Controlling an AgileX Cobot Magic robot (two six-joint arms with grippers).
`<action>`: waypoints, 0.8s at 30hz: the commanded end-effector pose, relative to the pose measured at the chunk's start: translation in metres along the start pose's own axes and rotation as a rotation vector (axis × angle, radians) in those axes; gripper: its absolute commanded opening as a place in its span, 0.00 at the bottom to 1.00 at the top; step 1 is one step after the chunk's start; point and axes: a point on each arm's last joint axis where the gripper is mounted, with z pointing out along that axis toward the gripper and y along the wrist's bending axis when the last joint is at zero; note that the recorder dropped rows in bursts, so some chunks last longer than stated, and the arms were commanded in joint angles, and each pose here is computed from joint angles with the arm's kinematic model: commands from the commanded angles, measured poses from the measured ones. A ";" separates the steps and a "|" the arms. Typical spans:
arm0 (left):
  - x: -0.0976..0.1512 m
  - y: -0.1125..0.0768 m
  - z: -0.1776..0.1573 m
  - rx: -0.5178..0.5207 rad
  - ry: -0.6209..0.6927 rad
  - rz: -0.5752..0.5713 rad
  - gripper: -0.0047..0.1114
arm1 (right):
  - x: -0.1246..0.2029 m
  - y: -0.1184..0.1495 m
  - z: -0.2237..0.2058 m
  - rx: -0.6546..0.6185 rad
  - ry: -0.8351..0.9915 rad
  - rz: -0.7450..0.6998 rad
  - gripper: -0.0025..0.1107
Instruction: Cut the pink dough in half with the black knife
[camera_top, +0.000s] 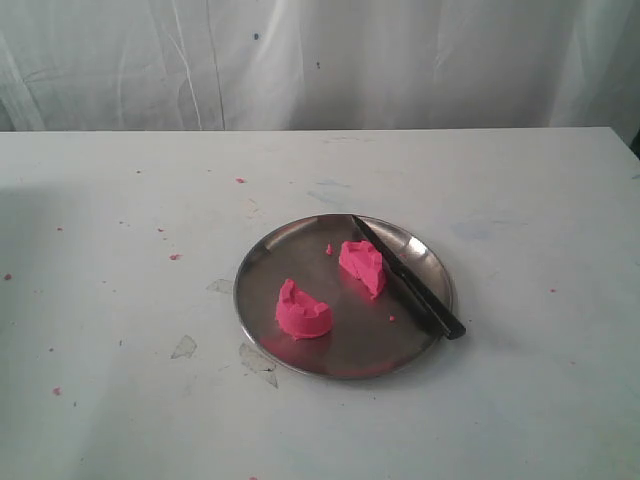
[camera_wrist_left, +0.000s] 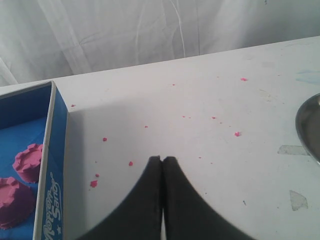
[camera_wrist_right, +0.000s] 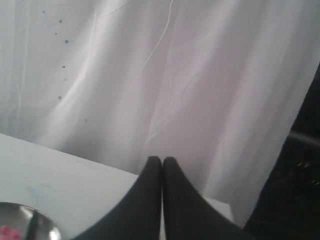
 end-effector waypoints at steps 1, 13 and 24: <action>0.001 0.000 -0.001 -0.006 -0.007 0.011 0.04 | 0.001 -0.005 -0.012 0.063 -0.019 -0.142 0.02; 0.001 0.001 -0.001 -0.006 -0.007 0.011 0.04 | 0.034 0.000 -0.047 0.289 -0.136 -0.119 0.02; 0.001 0.001 -0.001 -0.006 -0.006 0.011 0.04 | 0.164 0.032 -0.036 0.197 0.310 0.211 0.02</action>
